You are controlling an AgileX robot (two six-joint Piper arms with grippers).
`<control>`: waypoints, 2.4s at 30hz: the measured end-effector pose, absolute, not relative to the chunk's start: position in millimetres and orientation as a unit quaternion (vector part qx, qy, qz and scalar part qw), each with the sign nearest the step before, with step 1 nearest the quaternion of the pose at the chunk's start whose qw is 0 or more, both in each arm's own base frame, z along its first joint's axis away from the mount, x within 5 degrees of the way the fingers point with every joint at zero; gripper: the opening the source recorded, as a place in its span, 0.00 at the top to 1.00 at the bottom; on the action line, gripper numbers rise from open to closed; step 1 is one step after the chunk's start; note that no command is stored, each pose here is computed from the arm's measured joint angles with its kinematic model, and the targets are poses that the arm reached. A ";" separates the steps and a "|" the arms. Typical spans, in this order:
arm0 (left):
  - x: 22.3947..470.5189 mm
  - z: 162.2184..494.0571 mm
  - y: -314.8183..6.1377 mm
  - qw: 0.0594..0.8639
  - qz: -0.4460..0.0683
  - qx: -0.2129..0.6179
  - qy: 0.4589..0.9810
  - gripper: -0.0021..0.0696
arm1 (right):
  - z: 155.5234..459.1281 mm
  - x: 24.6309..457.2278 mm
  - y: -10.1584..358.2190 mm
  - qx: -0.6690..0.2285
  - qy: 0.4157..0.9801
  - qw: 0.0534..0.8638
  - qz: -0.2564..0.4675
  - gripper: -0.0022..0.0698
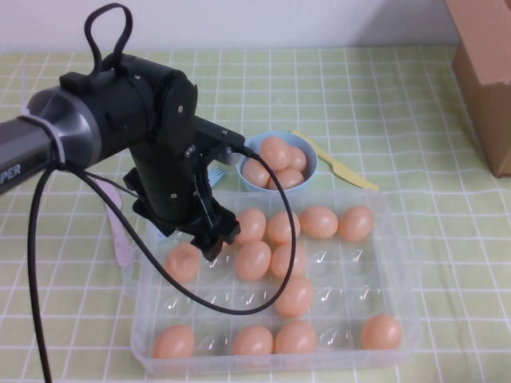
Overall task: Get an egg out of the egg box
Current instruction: Pick up the egg from the plastic box, then place the egg in the bowl
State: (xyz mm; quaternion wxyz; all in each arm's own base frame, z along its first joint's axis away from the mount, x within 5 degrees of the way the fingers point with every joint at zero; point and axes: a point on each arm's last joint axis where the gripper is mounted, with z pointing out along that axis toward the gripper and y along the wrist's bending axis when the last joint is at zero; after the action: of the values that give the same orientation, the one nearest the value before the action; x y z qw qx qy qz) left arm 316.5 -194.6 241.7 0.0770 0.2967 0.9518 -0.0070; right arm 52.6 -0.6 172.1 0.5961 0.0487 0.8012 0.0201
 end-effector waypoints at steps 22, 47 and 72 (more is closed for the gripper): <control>321.1 213.0 -182.2 0.078 -0.004 0.283 0.956 0.24 | 172.1 52.6 -0.6 0.049 0.801 0.596 0.020 0.99; 317.4 253.3 -183.9 0.136 -0.016 0.286 0.948 0.49 | 172.1 52.6 -0.6 0.049 0.801 0.596 0.020 0.99; 382.9 243.0 -242.5 0.352 -0.092 0.277 0.889 0.49 | 172.1 52.6 -0.6 0.049 0.801 0.596 0.020 0.99</control>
State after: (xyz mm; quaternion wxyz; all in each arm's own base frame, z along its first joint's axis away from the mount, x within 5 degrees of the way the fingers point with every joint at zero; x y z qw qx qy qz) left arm 382.9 -242.5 243.0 0.3525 0.2768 0.8892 -0.0918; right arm 52.6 -0.6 172.1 0.5961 0.0487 0.8012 0.0201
